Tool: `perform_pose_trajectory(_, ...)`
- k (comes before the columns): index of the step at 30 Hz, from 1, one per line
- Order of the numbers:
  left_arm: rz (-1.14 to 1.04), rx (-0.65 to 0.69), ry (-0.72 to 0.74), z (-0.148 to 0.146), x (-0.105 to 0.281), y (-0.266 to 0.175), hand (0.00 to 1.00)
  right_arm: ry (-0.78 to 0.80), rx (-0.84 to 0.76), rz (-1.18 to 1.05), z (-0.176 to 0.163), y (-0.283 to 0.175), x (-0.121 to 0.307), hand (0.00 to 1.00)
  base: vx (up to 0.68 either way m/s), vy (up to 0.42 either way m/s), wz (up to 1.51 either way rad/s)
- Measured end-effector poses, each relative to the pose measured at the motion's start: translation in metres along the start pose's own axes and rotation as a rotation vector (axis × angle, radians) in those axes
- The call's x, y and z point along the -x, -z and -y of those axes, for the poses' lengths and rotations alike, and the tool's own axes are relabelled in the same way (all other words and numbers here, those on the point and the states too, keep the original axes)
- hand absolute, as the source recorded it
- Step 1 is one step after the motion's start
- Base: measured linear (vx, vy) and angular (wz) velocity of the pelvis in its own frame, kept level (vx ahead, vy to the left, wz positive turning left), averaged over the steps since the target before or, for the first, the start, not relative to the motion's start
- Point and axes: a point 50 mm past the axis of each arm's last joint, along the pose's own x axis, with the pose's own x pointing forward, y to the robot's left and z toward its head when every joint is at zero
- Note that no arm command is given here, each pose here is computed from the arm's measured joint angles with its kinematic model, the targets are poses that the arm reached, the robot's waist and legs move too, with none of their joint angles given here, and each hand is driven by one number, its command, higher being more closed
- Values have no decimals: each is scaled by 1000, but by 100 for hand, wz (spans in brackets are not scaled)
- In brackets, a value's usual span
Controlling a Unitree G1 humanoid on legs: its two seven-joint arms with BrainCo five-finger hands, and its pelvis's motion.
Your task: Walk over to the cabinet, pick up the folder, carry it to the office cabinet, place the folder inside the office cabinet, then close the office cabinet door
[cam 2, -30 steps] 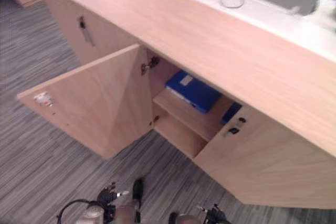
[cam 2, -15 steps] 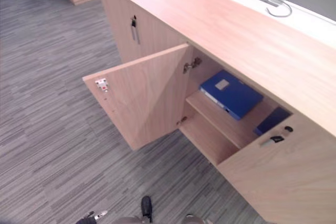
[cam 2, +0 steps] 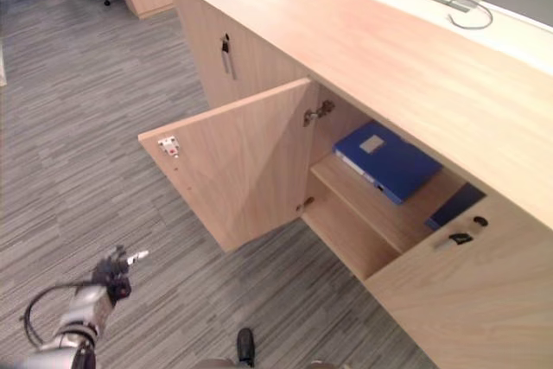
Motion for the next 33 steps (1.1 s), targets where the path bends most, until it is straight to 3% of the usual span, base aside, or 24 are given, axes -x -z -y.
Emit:
perform_pose_trajectory(9, 135, -267, 57, 41, -18, -71, 0, -15, 55, 24, 3, -11, -1, 0, -28, -26, -28)
perform_pose_trajectory(14, 125, -308, -45, 16, -20, -81, 0, -31, 125, 32, 7, -8, 1, 0, -28, -14, -43)
perform_pose_trajectory(21, 47, -279, -185, -24, -19, -88, 0, -50, 161, 25, 8, -6, 1, 0, -55, -2, -52)
perform_pose_trajectory(25, 43, -125, -226, -37, -17, -89, 0, -20, 162, -8, 23, 7, 5, 0, -127, 3, -33)
perform_pose_trajectory(29, 81, -61, -237, -39, -17, -103, 0, 5, 174, -44, 36, 20, 9, 0, -166, 32, -6)
perform_pose_trajectory(33, 215, -160, -217, -31, -15, -137, 0, -7, 227, -72, 39, 29, 11, 0, -115, 31, 12)
